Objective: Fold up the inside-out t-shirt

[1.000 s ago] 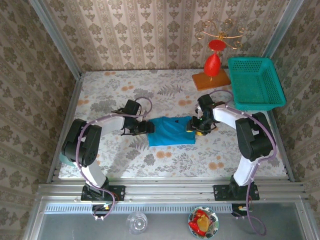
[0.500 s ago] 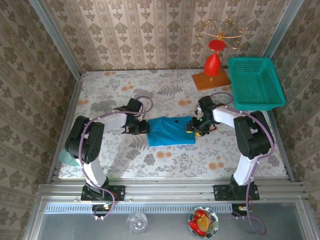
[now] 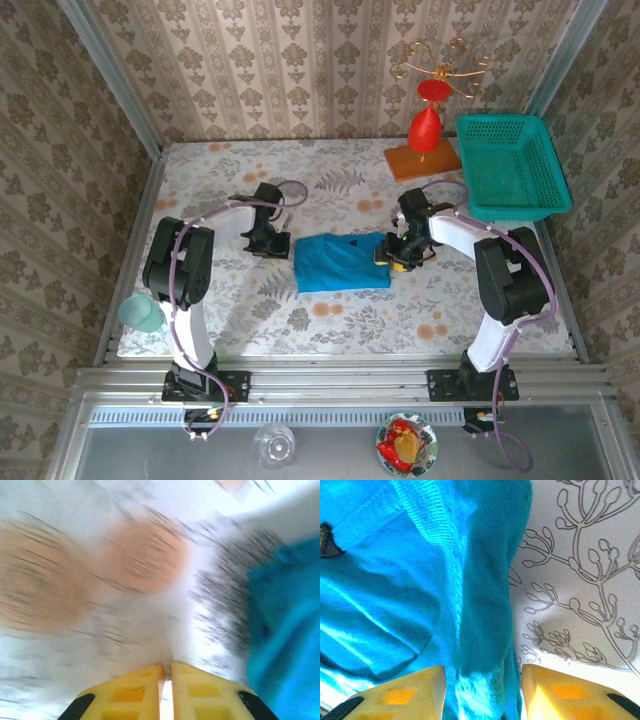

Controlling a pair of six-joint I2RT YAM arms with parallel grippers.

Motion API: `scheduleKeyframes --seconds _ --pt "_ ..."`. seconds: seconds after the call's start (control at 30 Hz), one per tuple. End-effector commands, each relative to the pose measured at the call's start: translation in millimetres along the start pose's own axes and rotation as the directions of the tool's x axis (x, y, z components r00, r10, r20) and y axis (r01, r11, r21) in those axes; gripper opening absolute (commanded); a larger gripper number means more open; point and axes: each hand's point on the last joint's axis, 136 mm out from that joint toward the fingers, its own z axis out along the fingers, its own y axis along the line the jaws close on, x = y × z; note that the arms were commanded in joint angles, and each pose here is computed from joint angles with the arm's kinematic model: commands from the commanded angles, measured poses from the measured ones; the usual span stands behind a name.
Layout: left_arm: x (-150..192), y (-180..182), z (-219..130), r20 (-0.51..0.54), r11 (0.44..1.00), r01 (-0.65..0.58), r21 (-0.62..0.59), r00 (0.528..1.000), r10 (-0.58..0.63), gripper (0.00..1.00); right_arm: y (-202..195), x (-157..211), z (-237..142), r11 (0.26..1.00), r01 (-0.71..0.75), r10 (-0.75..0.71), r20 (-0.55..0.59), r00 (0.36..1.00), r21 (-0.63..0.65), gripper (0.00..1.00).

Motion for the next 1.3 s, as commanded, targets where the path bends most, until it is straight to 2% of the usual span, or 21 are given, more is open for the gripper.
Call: scheduleKeyframes --seconds 0.0,0.1,0.23,0.33,0.43,0.63,0.93,1.23,1.27 --pt "-23.2 48.9 -13.3 0.049 0.996 0.005 -0.091 0.999 -0.001 0.18 -3.1 1.4 -17.0 0.999 0.031 -0.031 -0.002 1.000 0.027 0.46" --pt "-35.7 27.4 -29.8 0.111 0.998 0.030 0.058 0.993 -0.036 0.28 -5.1 2.8 -15.9 0.999 0.028 -0.028 -0.017 0.999 0.018 0.47" --pt "-32.5 8.7 -56.0 0.175 0.986 0.073 0.148 0.980 -0.099 0.41 -8.5 2.4 -19.8 1.000 0.019 -0.019 0.000 1.000 0.013 0.48" --pt "-26.6 -13.9 -70.1 0.220 0.957 0.088 0.278 0.963 -0.152 0.50 -11.6 2.4 -22.1 1.000 0.007 -0.007 0.009 1.000 0.005 0.48" --pt "-16.2 -31.3 -69.9 0.211 0.925 0.102 0.365 0.959 -0.189 0.56 -14.3 3.8 -22.6 1.000 0.001 -0.001 0.005 1.000 0.004 0.48" --pt "2.2 -56.5 -45.1 0.150 0.912 0.107 0.395 0.972 -0.180 0.58 -13.8 2.9 -24.4 1.000 -0.006 0.006 0.011 1.000 -0.007 0.49" --pt "16.8 -71.5 -7.7 0.070 0.914 0.126 0.385 0.984 -0.165 0.60 -13.6 2.9 -22.4 1.000 -0.017 0.017 0.008 1.000 -0.014 0.49" --pt "18.2 -83.9 5.2 0.044 0.892 0.131 0.432 0.985 -0.166 0.57 2.4 4.2 -0.4 0.986 -0.059 0.053 -0.039 0.998 -0.155 0.46" --pt "21.8 -94.0 7.4 0.039 0.891 0.113 0.439 0.989 -0.144 0.56 2.5 4.6 2.9 0.984 -0.067 0.060 -0.047 0.997 -0.164 0.45"
